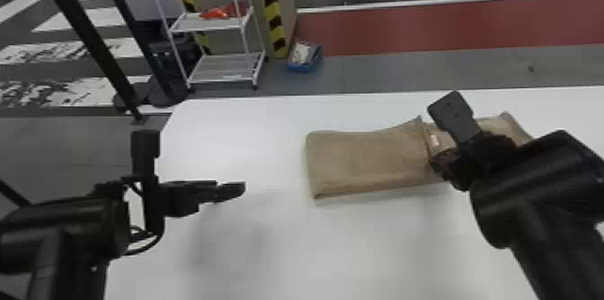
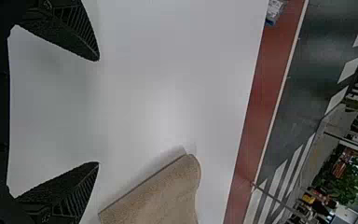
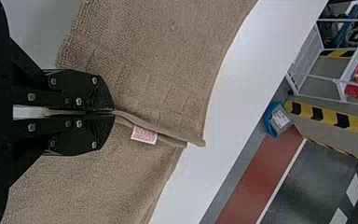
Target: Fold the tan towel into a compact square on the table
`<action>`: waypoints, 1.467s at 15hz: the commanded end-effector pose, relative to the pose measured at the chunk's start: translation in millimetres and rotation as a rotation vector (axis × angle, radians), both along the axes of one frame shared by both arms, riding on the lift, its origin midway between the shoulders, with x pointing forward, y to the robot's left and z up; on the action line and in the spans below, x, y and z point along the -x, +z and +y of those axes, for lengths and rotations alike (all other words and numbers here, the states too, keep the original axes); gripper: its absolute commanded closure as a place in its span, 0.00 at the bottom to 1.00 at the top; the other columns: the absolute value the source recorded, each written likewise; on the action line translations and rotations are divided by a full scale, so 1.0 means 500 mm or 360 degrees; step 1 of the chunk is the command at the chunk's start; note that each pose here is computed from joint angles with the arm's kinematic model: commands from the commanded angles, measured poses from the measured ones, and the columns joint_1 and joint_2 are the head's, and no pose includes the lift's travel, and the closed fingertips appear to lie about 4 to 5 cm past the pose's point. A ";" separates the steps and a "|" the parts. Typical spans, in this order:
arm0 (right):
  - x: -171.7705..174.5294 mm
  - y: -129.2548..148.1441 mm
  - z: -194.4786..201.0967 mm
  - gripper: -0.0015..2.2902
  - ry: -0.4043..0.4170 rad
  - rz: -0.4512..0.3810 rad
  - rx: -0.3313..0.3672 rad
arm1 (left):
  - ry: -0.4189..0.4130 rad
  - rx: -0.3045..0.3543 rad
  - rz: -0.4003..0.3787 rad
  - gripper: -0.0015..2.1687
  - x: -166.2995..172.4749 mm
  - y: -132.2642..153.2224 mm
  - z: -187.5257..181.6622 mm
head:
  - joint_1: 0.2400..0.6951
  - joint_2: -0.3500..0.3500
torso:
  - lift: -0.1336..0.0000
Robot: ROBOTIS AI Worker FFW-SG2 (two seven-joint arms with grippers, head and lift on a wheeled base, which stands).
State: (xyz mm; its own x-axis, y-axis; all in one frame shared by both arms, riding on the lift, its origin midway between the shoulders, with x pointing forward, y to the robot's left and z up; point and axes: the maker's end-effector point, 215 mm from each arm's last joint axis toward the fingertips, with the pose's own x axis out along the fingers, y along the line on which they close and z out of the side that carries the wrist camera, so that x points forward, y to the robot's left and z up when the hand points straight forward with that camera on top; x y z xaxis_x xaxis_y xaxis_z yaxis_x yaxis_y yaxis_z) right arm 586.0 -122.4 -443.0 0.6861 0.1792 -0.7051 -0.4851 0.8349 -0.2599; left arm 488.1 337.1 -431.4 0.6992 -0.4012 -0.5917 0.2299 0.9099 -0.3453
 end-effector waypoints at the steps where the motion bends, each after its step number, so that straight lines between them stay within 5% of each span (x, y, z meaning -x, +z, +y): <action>1: -0.013 0.041 0.015 0.49 0.0009 -0.0060 -0.0063 | 0.0008 0.0002 0.0000 0.04 0.001 0.000 0.005 | 1.00 0.81 | 0.08; 12: -0.042 0.243 -0.101 0.49 -0.0231 -0.0258 -0.0371 | 0.0010 -0.0014 -0.0024 0.04 -0.006 0.014 0.020 | 1.00 0.78 | 0.08; 22: -0.021 0.254 -0.296 0.49 -0.0537 -0.0263 -0.0602 | -0.0017 0.0006 -0.0065 0.04 -0.008 0.035 -0.003 | 1.00 0.63 | 0.08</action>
State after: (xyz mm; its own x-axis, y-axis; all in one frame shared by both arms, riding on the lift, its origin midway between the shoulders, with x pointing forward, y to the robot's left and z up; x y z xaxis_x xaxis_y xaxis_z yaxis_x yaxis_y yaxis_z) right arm 593.1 -260.4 -313.3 0.8453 0.1535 -0.5117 -0.1677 0.9857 0.0188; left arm 492.1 339.1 -415.5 0.7173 -0.4060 -0.5663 0.2481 0.9083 -0.3369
